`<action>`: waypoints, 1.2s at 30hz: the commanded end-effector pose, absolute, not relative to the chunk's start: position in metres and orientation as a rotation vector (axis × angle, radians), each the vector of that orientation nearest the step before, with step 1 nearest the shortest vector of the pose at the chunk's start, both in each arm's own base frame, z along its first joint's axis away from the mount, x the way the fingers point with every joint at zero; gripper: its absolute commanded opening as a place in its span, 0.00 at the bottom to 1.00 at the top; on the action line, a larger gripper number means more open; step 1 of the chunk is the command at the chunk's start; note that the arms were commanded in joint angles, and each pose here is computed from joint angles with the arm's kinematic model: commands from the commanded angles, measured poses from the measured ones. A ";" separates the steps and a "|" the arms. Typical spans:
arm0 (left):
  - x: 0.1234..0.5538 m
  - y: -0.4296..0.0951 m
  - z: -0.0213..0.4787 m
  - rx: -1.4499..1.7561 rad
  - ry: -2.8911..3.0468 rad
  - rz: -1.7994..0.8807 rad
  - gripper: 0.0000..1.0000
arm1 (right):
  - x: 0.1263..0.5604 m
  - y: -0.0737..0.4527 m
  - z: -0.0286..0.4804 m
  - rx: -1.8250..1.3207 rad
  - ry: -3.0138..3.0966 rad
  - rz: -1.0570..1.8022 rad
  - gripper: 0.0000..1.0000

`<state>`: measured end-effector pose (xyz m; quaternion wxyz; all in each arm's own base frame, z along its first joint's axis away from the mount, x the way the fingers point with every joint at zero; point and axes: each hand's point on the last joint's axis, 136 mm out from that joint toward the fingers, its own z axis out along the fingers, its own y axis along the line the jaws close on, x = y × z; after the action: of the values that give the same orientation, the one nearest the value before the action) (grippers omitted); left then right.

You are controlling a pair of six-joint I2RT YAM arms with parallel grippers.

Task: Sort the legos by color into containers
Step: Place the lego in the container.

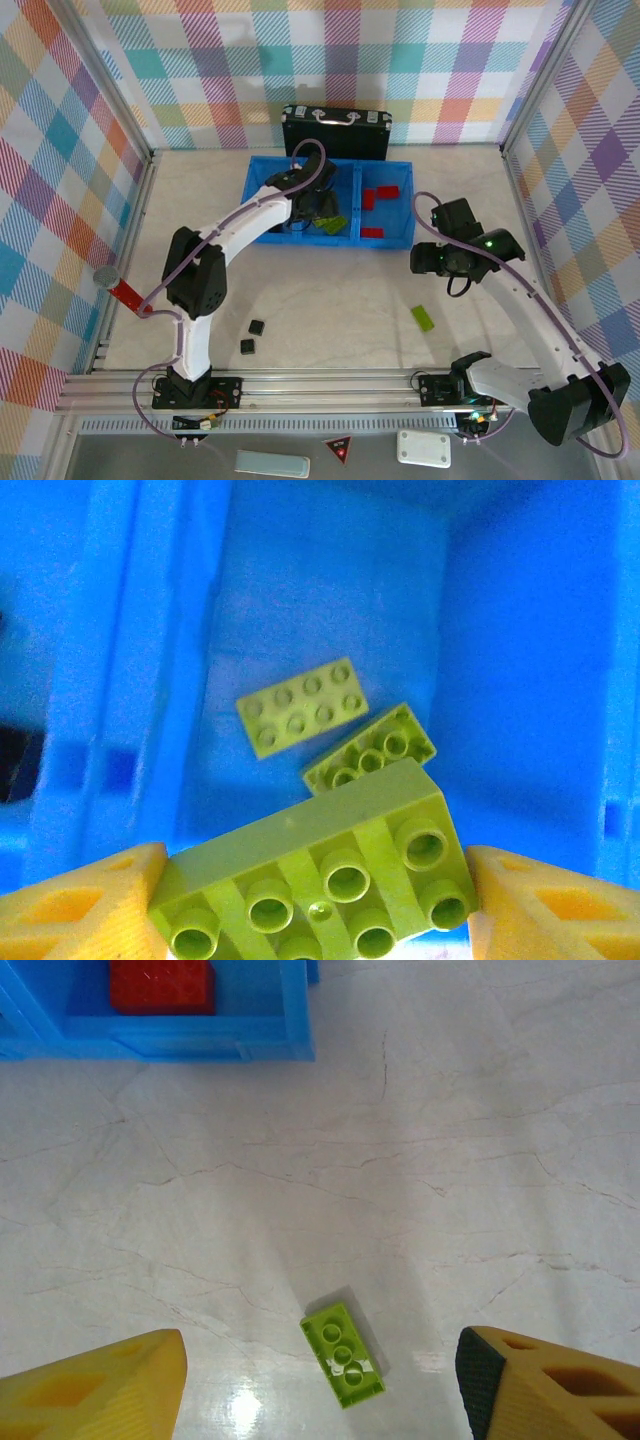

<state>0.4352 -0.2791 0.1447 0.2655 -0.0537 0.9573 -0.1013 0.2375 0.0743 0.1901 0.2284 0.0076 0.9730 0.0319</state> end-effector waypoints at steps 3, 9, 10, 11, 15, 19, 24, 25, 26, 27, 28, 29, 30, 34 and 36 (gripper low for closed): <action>0.466 -0.289 0.150 -0.130 2.525 -0.270 0.68 | 0.224 0.066 0.192 0.057 2.693 0.059 0.73; 0.493 -0.296 0.150 -0.137 2.485 -0.278 0.66 | 0.219 0.063 0.197 0.067 2.683 0.064 0.73; 0.498 -0.296 0.148 -0.136 2.478 -0.270 0.66 | 0.219 0.063 0.198 0.069 2.681 0.063 0.73; 0.503 -0.295 0.146 -0.135 2.472 -0.258 0.66 | 0.219 0.063 0.198 0.068 2.681 0.063 0.73; 0.518 -0.293 0.138 -0.134 2.449 -0.219 0.66 | 0.218 0.063 0.199 0.069 2.681 0.064 0.73; 0.531 -0.290 0.129 -0.150 2.426 -0.208 0.66 | 0.218 0.063 0.200 0.067 2.679 0.064 0.73; 0.541 -0.290 0.108 -0.164 2.432 -0.205 0.66 | 0.218 0.062 0.202 0.066 2.676 0.063 0.73; 0.542 -0.291 0.103 -0.168 2.438 -0.203 0.66 | 0.217 0.062 0.202 0.064 2.676 0.063 0.73; 0.543 -0.290 0.098 -0.173 2.442 -0.201 0.66 | 0.218 0.062 0.202 0.065 2.674 0.063 0.73; 0.543 -0.291 0.094 -0.176 2.449 -0.202 0.66 | 0.217 0.062 0.202 0.066 2.676 0.063 0.73; 0.543 -0.291 0.089 -0.180 2.457 -0.201 0.65 | 0.217 0.062 0.201 0.065 2.676 0.065 0.73; 0.542 -0.291 0.084 -0.184 2.466 -0.204 0.66 | 0.218 0.062 0.202 0.065 2.675 0.065 0.73; 0.542 -0.291 0.081 -0.190 2.473 -0.200 0.66 | 0.217 0.063 0.202 0.064 2.676 0.068 0.73; 0.538 -0.287 0.064 -0.209 2.506 -0.167 0.66 | 0.217 0.064 0.201 0.066 2.676 0.076 0.73; 0.536 -0.286 0.057 -0.211 2.522 -0.155 0.68 | 0.217 0.064 0.201 0.064 2.675 0.078 0.73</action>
<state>0.5305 -0.2960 0.0597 0.2986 -0.0609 0.9498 -0.0703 0.2197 0.0648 0.1940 0.2208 0.0187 0.9748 0.0242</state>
